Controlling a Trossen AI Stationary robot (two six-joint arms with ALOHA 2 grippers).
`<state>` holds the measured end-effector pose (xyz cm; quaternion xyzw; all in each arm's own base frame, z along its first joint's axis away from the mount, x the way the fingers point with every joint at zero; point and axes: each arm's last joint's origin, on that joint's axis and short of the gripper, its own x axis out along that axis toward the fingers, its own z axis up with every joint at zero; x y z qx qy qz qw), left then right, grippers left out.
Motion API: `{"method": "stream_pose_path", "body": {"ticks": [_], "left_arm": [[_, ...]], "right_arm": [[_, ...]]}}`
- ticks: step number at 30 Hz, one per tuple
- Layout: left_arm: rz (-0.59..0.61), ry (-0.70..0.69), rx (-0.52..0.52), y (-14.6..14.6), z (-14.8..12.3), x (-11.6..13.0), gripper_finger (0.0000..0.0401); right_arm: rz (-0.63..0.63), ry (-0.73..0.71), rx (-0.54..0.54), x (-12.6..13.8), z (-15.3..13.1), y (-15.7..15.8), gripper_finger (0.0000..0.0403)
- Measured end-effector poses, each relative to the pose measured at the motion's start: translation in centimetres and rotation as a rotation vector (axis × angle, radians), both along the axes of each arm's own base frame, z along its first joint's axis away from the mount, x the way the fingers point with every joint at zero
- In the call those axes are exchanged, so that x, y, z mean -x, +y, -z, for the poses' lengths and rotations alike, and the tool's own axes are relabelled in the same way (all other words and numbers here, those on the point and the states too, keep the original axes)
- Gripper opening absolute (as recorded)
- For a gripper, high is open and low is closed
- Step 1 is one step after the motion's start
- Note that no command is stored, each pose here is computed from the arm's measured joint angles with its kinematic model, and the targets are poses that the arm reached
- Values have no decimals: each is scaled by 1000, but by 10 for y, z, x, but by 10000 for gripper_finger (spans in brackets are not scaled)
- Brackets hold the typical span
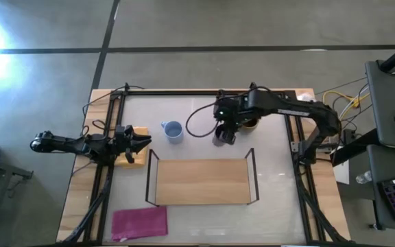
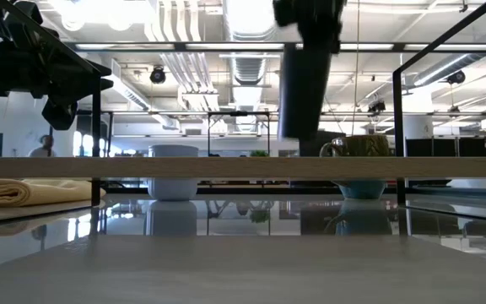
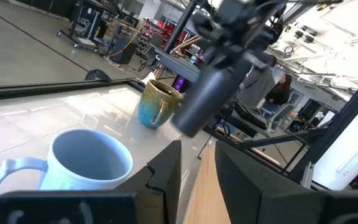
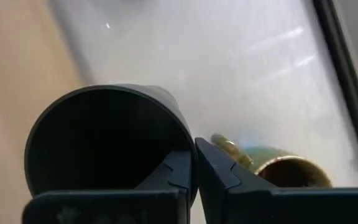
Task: Stack small to large cups/mugs on shelf
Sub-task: Put the black cup on the shelf
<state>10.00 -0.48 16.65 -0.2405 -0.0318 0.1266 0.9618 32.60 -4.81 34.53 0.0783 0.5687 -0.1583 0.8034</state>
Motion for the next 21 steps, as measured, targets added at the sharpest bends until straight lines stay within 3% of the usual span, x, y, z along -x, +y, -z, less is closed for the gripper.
{"method": "stream_pose_path", "body": {"ticks": [7, 11, 18, 21], "left_arm": [[0, 2, 0, 0, 0, 0, 84], [-1, 2, 0, 0, 0, 0, 84], [0, 5, -1, 0, 0, 0, 84], [0, 5, -1, 0, 0, 0, 84]], "right_arm": [[-83, 100, -85, 22, -39, 37, 9], [-77, 53, -211, 26, -49, 55, 9], [-106, 115, -225, 24, -34, 90, 9], [-136, 150, -176, 26, -25, 102, 9]]}}
